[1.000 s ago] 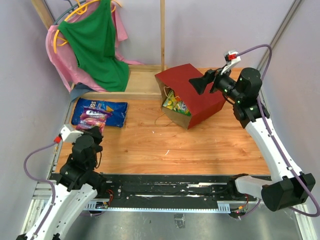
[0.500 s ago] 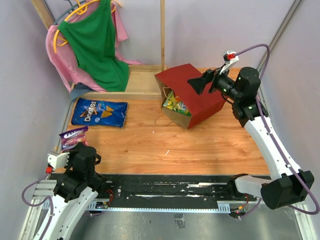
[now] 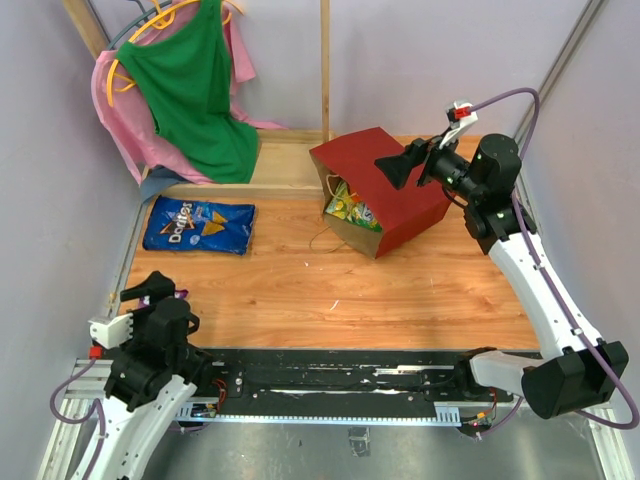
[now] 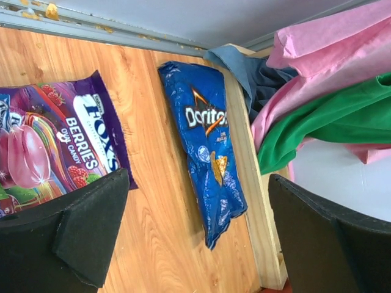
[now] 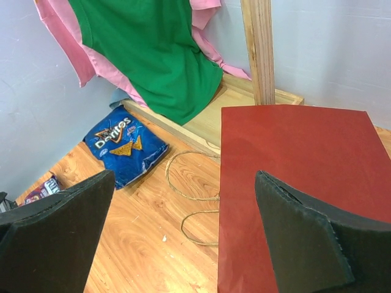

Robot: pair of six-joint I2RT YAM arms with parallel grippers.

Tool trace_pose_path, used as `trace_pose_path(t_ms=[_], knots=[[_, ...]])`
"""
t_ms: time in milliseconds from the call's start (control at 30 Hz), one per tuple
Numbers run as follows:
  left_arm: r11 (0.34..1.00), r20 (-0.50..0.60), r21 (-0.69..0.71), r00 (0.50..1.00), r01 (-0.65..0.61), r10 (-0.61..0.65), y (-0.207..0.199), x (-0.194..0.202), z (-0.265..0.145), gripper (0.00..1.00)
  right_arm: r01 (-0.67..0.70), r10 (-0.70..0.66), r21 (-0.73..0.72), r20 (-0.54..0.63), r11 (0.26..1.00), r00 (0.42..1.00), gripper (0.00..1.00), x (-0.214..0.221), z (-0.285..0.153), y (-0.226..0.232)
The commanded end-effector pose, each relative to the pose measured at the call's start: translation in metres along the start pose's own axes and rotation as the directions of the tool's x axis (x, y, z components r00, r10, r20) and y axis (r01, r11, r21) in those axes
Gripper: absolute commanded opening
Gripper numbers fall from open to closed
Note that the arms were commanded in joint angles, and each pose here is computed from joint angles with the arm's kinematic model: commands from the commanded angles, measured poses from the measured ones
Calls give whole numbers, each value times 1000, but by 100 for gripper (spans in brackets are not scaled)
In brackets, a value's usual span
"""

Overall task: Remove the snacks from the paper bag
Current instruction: Place the snack at the corner of the board.

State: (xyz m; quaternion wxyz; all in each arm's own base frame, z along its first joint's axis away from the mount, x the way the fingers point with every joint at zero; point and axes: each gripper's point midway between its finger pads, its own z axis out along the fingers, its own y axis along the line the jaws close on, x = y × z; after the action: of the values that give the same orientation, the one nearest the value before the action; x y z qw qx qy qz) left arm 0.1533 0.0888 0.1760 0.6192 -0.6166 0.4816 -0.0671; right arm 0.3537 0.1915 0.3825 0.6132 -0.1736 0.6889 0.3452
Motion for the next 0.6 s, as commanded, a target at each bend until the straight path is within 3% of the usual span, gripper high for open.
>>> trace_pose_path(t_ms=[0, 67, 200, 267, 433, 567], knots=[[1000, 0, 2, 1000, 4, -4, -2, 6, 3, 100, 6, -5, -27, 37, 1000, 999, 99, -10, 1, 3], [1000, -30, -16, 1000, 1, -1, 6, 20, 5, 97, 1, 0, -30, 34, 1000, 999, 99, -9, 3, 3], [999, -49, -49, 999, -4, 2, 22, 38, 10, 41, -3, 4, -32, 29, 999, 1000, 99, -7, 5, 2], [998, -30, -56, 999, -14, 12, 27, 39, 13, 24, -4, 5, -34, 27, 999, 1000, 99, -6, 6, 2], [996, 31, -80, 998, -50, 53, 35, 38, 20, 1, -19, 20, -40, 24, 999, 1000, 99, -3, 9, 0], [993, 47, -78, 995, -90, 94, 30, 48, 26, 0, -26, 27, -54, 21, 998, 999, 98, -2, 12, 2]])
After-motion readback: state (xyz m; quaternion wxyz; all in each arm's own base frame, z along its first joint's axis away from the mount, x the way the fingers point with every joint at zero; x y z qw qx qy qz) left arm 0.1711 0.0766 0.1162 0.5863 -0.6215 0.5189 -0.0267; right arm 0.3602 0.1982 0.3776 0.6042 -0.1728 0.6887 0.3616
